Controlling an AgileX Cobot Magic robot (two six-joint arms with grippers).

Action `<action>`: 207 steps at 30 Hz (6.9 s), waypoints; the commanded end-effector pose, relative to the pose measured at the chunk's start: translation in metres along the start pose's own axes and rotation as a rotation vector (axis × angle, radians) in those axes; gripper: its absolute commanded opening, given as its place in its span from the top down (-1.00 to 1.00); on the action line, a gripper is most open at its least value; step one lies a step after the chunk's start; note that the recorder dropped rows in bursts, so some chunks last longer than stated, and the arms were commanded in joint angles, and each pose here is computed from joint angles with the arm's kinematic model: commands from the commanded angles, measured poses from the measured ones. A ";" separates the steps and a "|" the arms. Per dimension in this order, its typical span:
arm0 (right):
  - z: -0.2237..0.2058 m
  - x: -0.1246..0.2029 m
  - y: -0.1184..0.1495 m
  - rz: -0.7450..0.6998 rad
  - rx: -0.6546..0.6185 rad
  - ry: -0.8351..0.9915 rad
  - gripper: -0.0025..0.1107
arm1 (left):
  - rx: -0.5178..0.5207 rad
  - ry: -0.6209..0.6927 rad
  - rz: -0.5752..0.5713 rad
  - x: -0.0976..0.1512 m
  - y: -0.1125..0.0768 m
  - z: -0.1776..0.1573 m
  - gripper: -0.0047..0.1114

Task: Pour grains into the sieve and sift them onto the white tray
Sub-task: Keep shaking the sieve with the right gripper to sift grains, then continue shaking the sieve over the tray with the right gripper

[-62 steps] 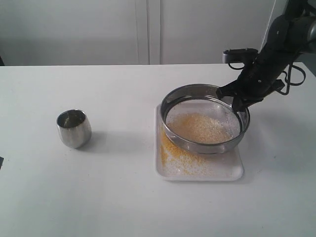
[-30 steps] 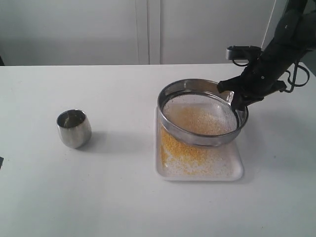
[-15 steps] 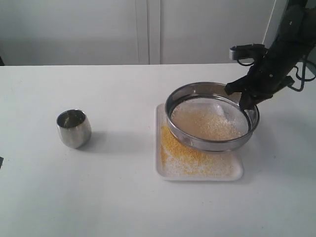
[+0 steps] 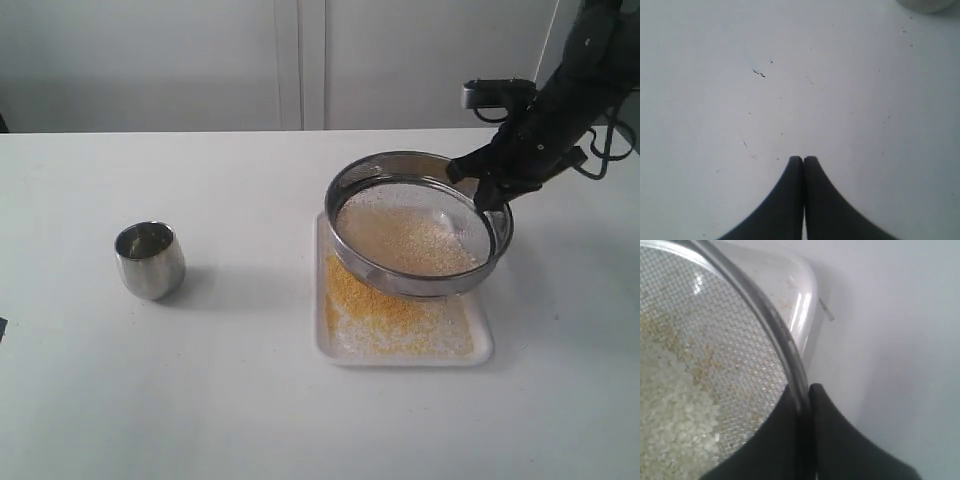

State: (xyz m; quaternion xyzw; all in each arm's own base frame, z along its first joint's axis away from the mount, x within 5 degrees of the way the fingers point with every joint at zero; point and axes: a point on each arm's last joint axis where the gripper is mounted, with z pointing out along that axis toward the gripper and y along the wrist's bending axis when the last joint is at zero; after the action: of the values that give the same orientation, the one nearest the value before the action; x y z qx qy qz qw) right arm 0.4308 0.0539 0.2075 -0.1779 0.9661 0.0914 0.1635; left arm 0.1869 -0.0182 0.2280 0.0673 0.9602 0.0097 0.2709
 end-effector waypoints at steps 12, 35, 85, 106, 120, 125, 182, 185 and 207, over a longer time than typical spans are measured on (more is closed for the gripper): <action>-0.013 -0.010 0.011 0.070 -0.041 -0.090 0.96 | -0.001 0.010 -0.003 0.003 0.000 -0.001 0.92; -0.014 -0.008 -0.002 0.020 0.110 -0.071 0.96 | -0.001 0.010 -0.003 0.003 0.000 -0.001 0.92; -0.021 -0.009 0.014 -0.041 0.042 -0.070 0.96 | -0.001 0.010 -0.003 0.003 0.000 -0.001 0.92; -0.027 -0.001 0.030 -0.322 -0.118 0.002 0.96 | -0.001 0.010 -0.003 0.003 0.000 -0.001 0.92; -0.034 -0.008 0.006 0.116 0.058 -0.098 0.96 | -0.001 0.010 -0.003 0.003 0.000 -0.001 0.92; -0.031 -0.008 0.004 0.091 0.093 -0.089 0.96 | -0.001 0.010 -0.003 0.003 0.000 -0.001 0.92; -0.014 0.003 0.029 -0.399 -0.219 0.017 0.96 | -0.001 0.010 -0.003 0.003 0.000 -0.001 0.92; -0.014 -0.012 0.012 0.061 -0.052 -0.107 0.96 | -0.001 0.010 -0.003 0.003 0.000 -0.001 0.92; -0.015 -0.003 0.015 -0.133 -0.051 -0.010 0.96 | -0.001 0.010 -0.003 0.003 0.000 -0.001 0.92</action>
State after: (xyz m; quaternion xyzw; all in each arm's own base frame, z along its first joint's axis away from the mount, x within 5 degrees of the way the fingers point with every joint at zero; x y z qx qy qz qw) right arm 0.4210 0.0643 0.2144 -0.2819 0.9422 0.1109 0.1429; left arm 0.1869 -0.0182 0.2280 0.0673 0.9602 0.0097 0.2709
